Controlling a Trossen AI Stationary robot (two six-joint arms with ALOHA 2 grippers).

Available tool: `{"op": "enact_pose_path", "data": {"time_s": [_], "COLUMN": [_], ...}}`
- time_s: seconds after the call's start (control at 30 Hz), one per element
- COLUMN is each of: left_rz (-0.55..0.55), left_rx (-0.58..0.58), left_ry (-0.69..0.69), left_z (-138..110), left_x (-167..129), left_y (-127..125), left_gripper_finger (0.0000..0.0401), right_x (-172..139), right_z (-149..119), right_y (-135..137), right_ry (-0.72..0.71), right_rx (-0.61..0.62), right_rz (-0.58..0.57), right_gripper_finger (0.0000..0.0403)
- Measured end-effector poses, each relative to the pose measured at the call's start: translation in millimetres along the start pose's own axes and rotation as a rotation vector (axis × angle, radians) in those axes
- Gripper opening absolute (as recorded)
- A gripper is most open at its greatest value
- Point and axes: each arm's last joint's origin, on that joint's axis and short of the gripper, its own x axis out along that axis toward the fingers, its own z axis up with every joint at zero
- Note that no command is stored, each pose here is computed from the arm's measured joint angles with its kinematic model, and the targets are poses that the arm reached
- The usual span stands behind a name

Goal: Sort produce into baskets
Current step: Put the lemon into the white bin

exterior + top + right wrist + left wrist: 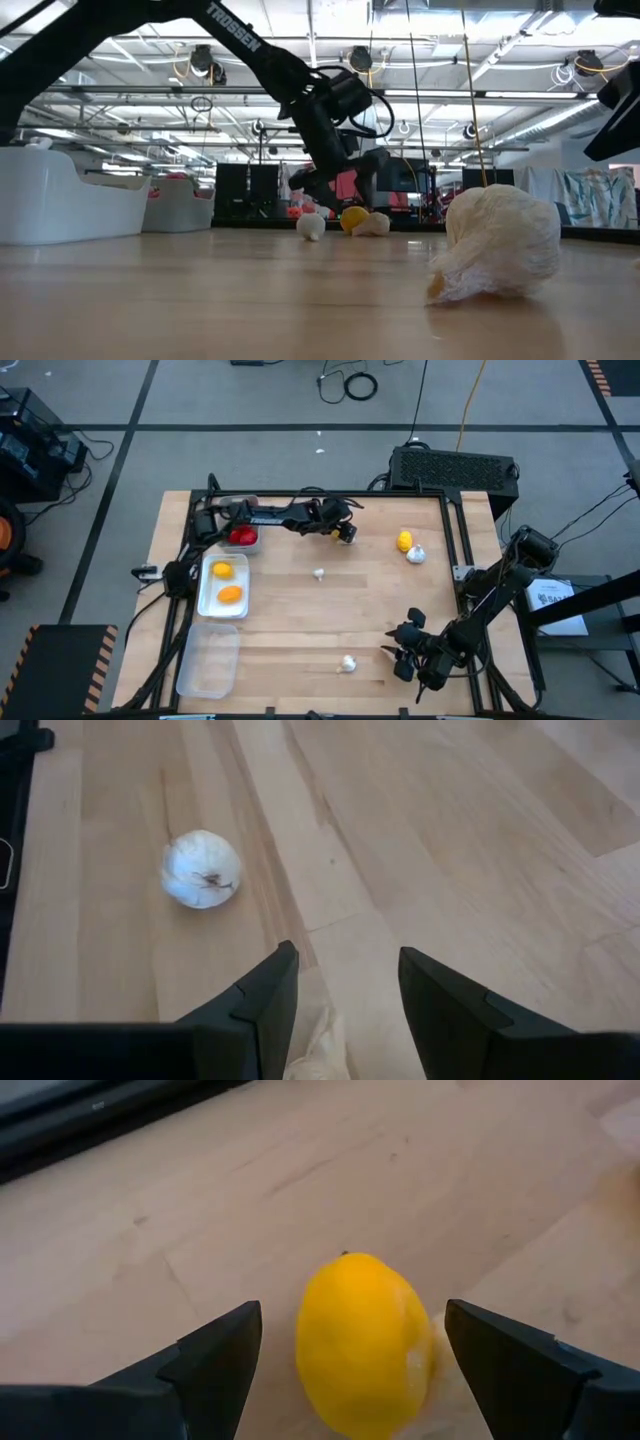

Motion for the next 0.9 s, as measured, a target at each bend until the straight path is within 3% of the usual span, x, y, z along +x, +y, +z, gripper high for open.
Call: {"op": "enact_pose_path", "data": {"time_s": [0.9], "left_rz": [0.097], "left_rx": [0.069], "left_ry": [0.087], "left_z": [-9.8], "left_x": [2.6], "left_y": [9.3], "left_gripper_finger": [0.0322], "right_x": [0.0], "right_z": [0.1], "right_y": [0.3], "right_ry": [0.000], "right_rx": [0.002], "right_rz": [0.002], "right_gripper_finger": [0.0164]}}
